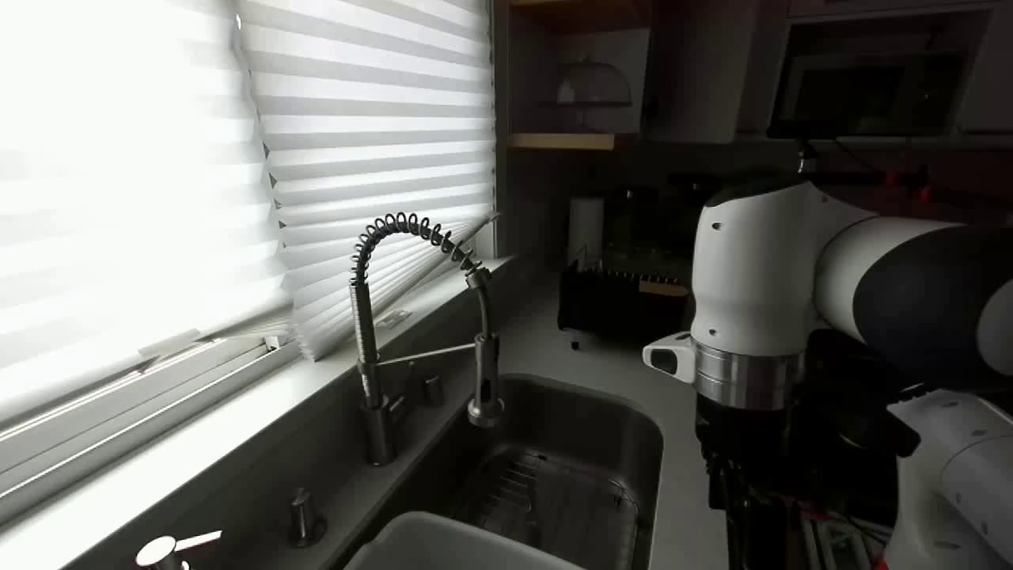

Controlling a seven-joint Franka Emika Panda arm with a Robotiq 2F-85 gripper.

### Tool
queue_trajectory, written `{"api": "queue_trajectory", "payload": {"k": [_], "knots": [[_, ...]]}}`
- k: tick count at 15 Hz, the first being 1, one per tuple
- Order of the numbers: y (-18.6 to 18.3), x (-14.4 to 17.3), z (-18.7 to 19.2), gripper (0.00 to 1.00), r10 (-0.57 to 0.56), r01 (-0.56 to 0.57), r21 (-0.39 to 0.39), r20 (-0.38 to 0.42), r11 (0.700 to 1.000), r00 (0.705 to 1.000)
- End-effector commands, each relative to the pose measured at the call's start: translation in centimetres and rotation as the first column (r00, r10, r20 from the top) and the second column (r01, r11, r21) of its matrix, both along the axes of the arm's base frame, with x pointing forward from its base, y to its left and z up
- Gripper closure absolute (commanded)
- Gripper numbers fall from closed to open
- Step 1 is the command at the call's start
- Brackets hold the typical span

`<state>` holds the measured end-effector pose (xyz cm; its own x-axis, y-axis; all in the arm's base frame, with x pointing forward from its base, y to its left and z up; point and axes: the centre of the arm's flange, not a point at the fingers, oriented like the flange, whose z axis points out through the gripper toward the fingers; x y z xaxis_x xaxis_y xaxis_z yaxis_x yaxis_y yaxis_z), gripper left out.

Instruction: Move the spoon and fork from the plate rack to the countertop

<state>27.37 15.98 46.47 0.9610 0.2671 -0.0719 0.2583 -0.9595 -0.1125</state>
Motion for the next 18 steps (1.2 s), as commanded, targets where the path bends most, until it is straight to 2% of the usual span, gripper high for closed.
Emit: {"api": "queue_trajectory", "payload": {"k": [1, 9, 10, 11, 14, 16, 18], "knots": [[0.0, 0.0, 0.0, 0.0, 0.0, 0.0, 0.0, 0.0, 1.0, 1.0], [0.0, 0.0, 0.0, 0.0, 0.0, 0.0, 0.0, -0.001, 1.0, 1.0], [-0.5, 1.3, 0.1, 0.0, -0.059, 0.059, -0.018, 0.022, 0.998, 0.998], [-1.6, 2.9, 0.5, 0.0, -0.145, 0.146, -0.021, 0.047, 0.989, 0.988], [-5.7, 6.3, 2.6, 0.0, -0.286, 0.288, 0.011, 0.144, 0.958, 0.947], [-9.4, 8.0, 4.8, 0.0, -0.371, 0.373, 0.034, 0.222, 0.927, 0.902], [-12.5, 9.0, 6.9, 0.0, -0.453, 0.456, 0.061, 0.287, 0.888, 0.844]]}}
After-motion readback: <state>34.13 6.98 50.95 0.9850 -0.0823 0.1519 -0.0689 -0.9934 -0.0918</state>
